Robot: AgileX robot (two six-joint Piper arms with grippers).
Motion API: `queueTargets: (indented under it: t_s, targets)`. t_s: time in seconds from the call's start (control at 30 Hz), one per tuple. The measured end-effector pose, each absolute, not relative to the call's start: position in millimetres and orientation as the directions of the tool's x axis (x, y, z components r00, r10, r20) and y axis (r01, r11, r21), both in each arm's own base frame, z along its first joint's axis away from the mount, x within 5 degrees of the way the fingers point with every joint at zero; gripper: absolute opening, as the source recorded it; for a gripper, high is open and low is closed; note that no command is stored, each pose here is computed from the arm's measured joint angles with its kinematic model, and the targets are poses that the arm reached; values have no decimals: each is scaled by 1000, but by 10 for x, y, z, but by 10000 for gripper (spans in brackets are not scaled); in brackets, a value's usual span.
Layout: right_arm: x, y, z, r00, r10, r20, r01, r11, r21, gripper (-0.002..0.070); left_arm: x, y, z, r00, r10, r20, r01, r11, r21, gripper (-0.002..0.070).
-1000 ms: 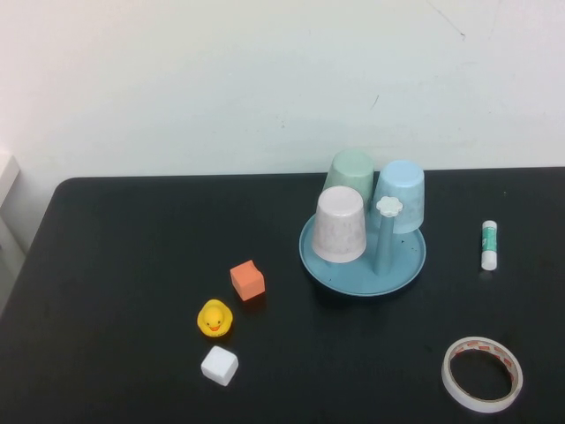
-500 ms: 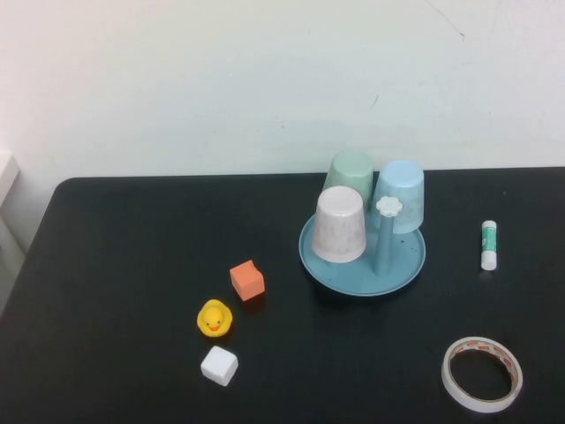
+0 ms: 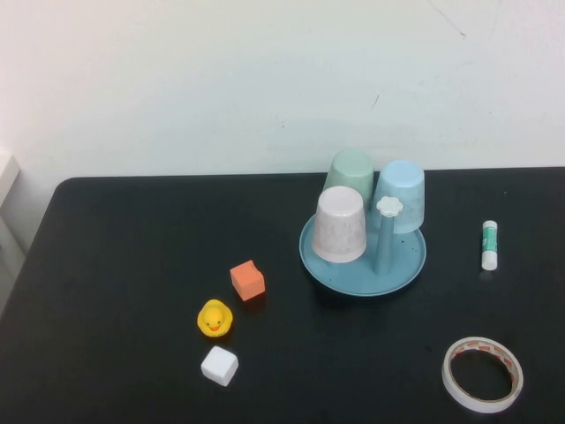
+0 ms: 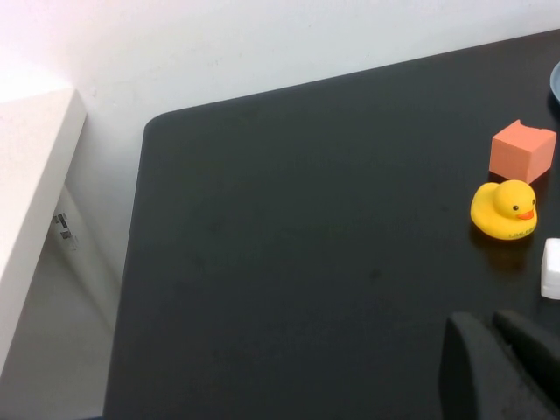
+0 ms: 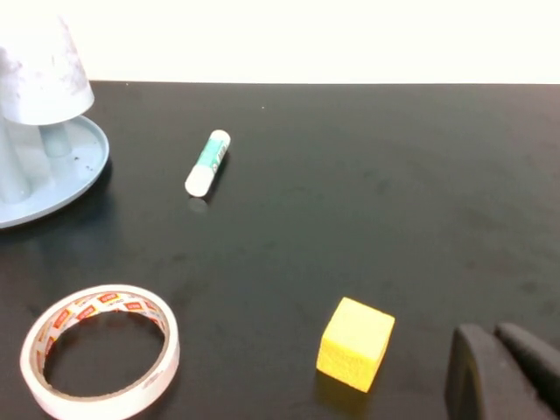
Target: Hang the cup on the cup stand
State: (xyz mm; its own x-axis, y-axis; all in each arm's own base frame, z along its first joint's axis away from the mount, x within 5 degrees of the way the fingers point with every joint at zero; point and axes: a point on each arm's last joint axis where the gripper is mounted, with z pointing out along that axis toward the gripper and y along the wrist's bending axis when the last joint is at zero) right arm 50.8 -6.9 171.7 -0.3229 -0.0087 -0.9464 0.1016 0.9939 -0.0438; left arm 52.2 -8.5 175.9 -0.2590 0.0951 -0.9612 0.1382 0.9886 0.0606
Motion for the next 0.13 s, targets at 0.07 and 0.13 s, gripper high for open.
queueTargets:
  t_s: [0.07, 0.13]
  targets:
    - [507, -69, 1716, -324, -2, -946, 104, 994, -38, -1, 522, -85, 1759, -259, 95, -961, 138, 989, 61, 0]
    - [507, -69, 1716, -323, 7, -946, 107, 994, -30, -1, 522, -85, 1759, -259, 95, -961, 138, 989, 61, 0]
